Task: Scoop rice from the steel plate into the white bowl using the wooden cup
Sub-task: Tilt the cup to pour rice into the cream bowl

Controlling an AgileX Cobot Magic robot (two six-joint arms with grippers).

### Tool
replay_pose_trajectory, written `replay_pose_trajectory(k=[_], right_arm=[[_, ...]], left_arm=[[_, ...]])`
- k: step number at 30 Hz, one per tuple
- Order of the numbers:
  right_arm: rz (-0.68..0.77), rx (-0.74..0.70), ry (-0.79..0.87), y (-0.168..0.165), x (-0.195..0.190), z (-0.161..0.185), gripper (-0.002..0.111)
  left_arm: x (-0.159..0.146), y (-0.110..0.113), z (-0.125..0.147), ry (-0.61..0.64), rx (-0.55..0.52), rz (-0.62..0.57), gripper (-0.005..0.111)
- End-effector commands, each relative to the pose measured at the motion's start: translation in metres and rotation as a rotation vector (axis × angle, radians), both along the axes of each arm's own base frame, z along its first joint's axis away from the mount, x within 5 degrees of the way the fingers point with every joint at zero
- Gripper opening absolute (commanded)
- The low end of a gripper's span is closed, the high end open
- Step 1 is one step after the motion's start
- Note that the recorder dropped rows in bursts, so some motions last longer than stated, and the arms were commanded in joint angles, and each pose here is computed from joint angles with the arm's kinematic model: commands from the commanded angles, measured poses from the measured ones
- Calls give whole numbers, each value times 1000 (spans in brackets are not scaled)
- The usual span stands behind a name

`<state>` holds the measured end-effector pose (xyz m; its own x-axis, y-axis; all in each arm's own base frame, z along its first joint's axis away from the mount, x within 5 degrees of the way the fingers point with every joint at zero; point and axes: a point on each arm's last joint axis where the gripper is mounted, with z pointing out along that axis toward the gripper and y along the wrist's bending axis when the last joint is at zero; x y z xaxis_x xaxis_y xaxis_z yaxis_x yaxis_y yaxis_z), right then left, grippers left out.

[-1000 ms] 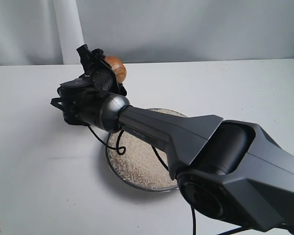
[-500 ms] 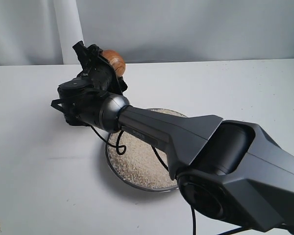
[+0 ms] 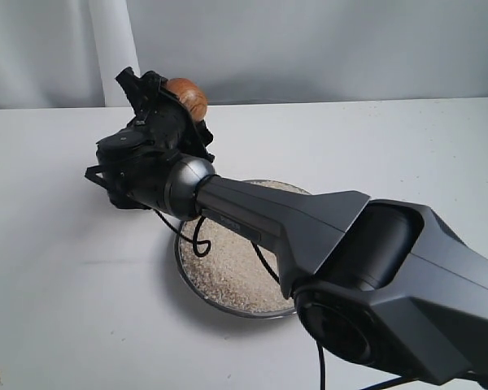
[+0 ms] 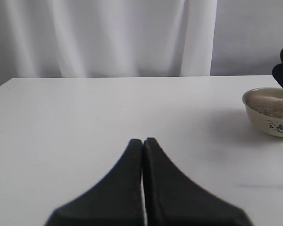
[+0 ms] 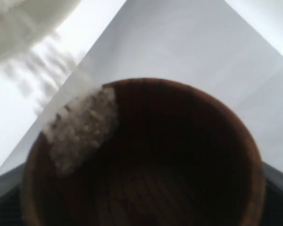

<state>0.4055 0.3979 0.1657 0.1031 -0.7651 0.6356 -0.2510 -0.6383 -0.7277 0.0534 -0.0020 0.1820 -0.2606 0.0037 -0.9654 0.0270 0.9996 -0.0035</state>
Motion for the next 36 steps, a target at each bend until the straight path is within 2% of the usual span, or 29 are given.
replay_pose_trajectory(k=[1, 16, 26, 33, 36], right_arm=[[16, -32, -51, 1, 1, 9, 0], [18, -28, -40, 1, 1, 8, 0], [59, -200, -67, -5, -3, 8, 0], [53, -163, -74, -5, -3, 8, 0], [42, -43, -64, -3, -3, 6, 0]], left_arm=[[0, 0, 0, -7, -3, -1, 0], [0, 0, 0, -7, -3, -1, 0], [0, 0, 0, -7, -3, -1, 0], [0, 0, 0, -7, -3, -1, 0], [0, 0, 0, -7, -3, -1, 0]])
